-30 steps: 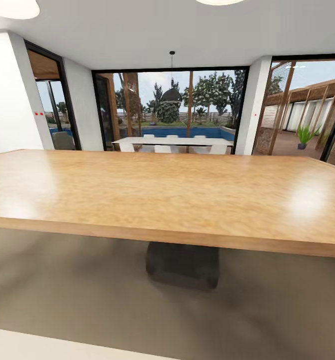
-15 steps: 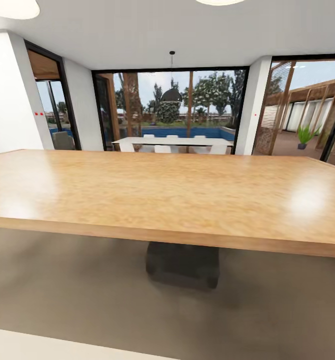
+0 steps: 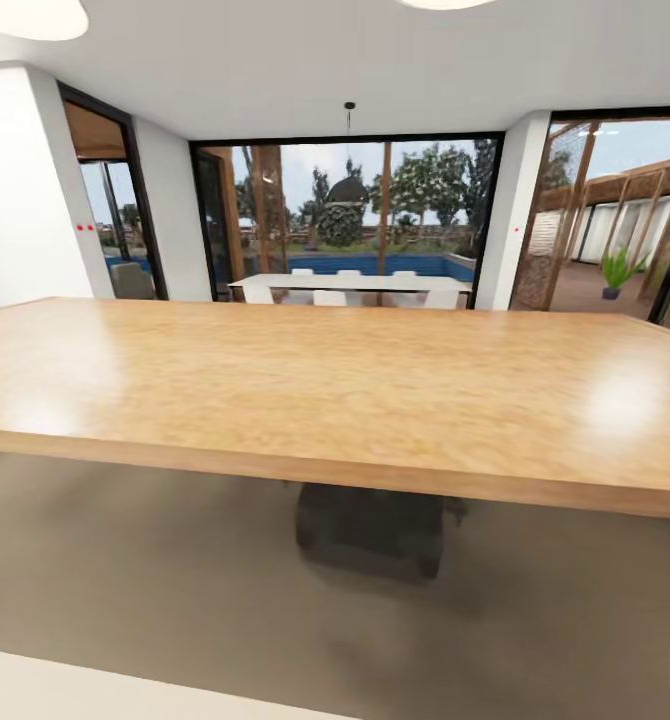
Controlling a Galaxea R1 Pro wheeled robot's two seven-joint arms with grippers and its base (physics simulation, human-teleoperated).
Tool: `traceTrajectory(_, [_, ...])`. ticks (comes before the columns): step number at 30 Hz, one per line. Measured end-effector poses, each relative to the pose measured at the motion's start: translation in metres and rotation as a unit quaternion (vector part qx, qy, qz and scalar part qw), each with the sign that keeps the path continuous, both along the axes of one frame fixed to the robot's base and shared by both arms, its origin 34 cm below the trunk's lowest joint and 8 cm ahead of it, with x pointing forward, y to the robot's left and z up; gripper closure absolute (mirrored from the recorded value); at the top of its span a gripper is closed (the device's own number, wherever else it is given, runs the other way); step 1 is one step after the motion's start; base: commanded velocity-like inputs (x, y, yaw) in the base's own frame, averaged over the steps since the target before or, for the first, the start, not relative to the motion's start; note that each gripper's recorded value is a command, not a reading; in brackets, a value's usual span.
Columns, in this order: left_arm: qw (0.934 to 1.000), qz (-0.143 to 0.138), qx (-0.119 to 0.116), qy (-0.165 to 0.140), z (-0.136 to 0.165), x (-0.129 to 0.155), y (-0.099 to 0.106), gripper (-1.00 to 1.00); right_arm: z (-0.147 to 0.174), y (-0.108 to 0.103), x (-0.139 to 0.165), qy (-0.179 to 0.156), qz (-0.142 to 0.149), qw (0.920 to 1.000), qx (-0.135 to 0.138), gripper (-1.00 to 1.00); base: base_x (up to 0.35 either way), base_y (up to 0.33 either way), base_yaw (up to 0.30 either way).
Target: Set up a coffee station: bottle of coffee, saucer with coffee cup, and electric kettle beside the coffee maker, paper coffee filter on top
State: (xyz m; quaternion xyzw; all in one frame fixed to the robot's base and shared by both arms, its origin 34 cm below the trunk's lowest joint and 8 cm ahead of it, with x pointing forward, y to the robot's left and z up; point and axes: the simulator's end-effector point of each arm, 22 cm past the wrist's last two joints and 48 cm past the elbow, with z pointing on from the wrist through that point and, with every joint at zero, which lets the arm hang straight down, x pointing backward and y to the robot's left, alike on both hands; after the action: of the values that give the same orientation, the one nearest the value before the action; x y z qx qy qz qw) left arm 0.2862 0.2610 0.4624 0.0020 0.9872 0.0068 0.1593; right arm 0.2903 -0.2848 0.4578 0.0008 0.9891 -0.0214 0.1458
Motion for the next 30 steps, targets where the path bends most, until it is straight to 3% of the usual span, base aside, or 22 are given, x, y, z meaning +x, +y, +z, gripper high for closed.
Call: traceTrajectory(30, [1.0000,0.000,0.000,-0.008,0.0024,0.0069,0.0003,-1.00,0.0002,-0.0017,0.0005,0.000,0.001,1.0000,-0.001,-1.00,0.000,0.000,0.237])
